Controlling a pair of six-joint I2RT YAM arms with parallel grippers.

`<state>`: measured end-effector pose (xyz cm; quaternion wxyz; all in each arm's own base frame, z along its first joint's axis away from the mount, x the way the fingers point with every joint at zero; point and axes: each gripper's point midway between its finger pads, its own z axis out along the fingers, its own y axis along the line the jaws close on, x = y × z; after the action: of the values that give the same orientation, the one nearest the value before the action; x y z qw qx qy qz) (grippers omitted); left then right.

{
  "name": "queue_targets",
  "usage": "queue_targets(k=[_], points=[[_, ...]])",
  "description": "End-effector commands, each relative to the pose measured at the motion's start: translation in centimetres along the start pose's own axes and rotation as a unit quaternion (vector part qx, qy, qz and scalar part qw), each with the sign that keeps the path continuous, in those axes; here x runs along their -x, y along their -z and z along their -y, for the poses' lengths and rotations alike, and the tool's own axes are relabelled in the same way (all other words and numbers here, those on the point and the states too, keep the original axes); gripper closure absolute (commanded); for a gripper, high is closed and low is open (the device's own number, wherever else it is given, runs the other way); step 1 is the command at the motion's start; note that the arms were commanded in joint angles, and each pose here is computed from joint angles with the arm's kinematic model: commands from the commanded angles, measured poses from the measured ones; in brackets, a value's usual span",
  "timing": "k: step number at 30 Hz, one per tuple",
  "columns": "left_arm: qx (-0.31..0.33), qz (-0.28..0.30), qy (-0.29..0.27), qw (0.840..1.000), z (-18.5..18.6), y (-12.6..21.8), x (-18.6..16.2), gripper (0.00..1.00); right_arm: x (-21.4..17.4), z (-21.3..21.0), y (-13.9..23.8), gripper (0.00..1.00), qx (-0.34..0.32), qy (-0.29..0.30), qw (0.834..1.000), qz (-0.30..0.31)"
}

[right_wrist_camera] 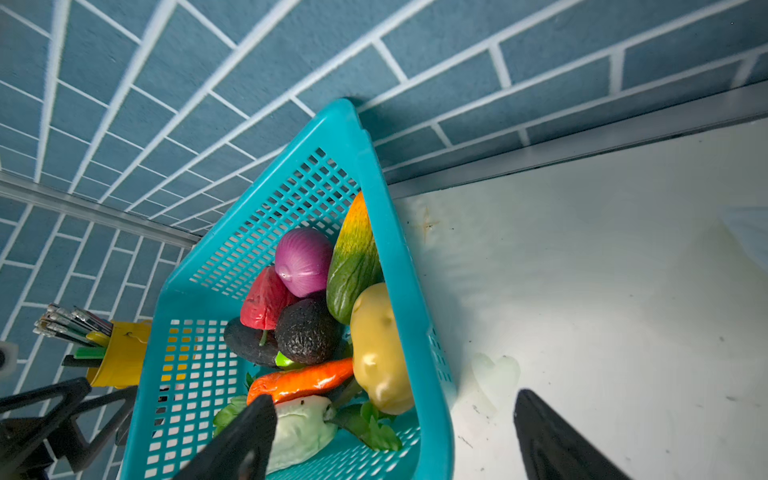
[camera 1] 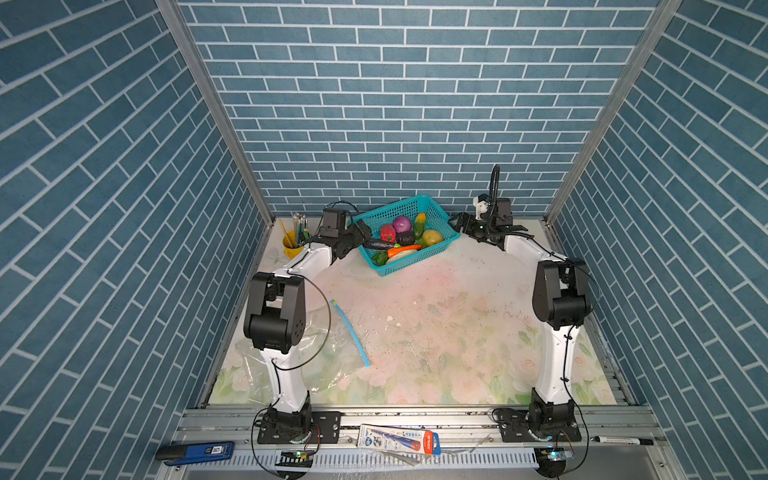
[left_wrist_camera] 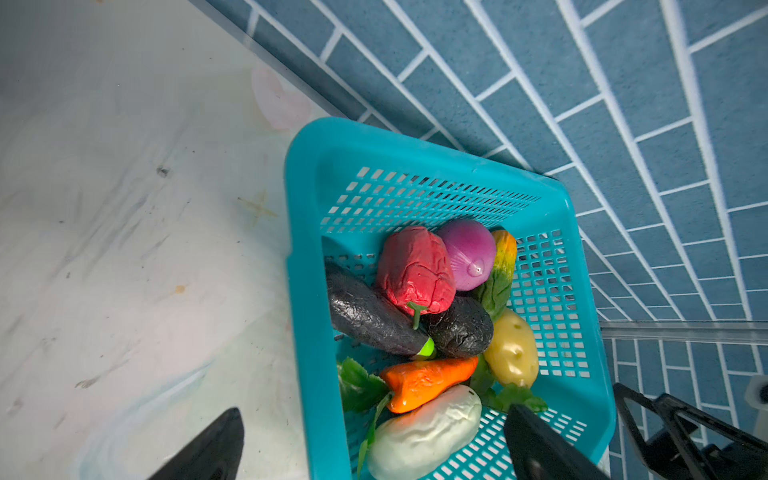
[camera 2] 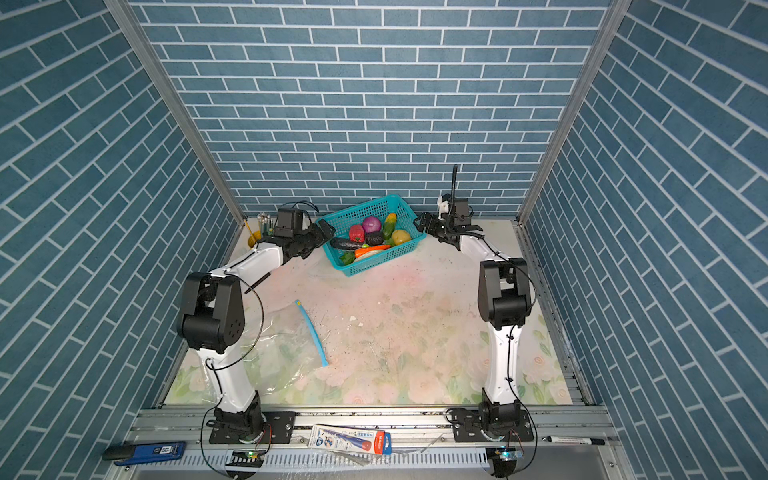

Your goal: Place the food in the zip-top bag and seal the zipper

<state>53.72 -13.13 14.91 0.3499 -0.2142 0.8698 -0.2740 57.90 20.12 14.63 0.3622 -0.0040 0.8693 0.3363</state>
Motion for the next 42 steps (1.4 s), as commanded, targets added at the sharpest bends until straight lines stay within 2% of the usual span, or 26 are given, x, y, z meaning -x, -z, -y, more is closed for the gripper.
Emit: queue_targets(k=[1,7,15,19,20,31,42], points=[[-0.009,-0.016,-0.011,1.0,0.6,-0.8,-0.5,0.01,0.3,-1.6,-1.3,0.16,0.043,0.024,0.999,-0.004],[-0.033,-0.034,-0.019,0.999,1.6,-1.7,-0.8,0.01,-0.3,-2.9,-1.9,0.27,0.081,0.024,0.996,-0.008],[-0.069,-0.054,-0.043,0.995,3.7,-2.1,-1.4,0.04,-0.9,-4.3,-0.5,0.32,0.116,0.031,0.993,-0.01],[-0.077,-0.062,-0.054,0.994,4.6,-2.2,-1.8,0.05,-2.2,-4.5,-0.4,0.42,0.135,0.031,0.99,-0.026],[-0.08,-0.065,-0.056,0.993,4.9,-2.3,-2.1,0.06,-1.4,-5.6,0.7,0.43,0.142,0.039,0.989,-0.017],[-0.104,-0.083,-0.084,0.987,8.9,-3.0,-3.6,0.07,-2.9,-6.0,4.2,0.45,0.12,0.066,0.991,-0.011],[-0.122,-0.101,-0.1,0.982,11.5,-4.0,-5.8,0.08,-6.7,-4.4,7.4,0.47,0.073,0.074,0.994,-0.017]])
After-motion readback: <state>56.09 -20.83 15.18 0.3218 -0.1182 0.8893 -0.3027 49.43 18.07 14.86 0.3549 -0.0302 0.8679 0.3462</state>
